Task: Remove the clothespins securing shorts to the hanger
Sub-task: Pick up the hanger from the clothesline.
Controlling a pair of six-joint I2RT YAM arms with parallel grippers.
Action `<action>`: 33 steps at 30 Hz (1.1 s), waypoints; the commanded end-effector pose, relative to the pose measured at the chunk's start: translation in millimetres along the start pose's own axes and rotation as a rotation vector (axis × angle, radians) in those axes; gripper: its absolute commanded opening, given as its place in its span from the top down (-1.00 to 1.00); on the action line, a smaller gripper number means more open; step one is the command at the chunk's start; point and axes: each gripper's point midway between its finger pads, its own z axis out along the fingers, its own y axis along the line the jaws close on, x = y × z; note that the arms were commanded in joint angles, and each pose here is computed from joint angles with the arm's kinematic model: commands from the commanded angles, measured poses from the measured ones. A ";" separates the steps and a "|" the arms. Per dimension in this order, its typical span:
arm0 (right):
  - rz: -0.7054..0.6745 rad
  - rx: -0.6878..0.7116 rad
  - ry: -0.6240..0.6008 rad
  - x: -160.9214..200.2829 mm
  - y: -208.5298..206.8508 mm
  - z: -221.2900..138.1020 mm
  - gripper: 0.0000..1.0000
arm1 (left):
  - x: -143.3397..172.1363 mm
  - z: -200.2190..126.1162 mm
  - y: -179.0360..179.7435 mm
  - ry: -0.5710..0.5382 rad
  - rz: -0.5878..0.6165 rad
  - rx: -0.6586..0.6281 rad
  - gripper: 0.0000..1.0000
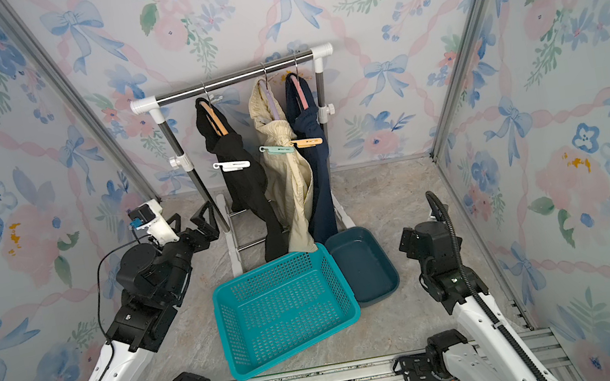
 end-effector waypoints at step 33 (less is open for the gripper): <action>-0.012 -0.011 0.092 -32.5 15.3 -48.5 -0.93 | -82.2 141.5 -127.1 0.101 0.204 0.050 -0.89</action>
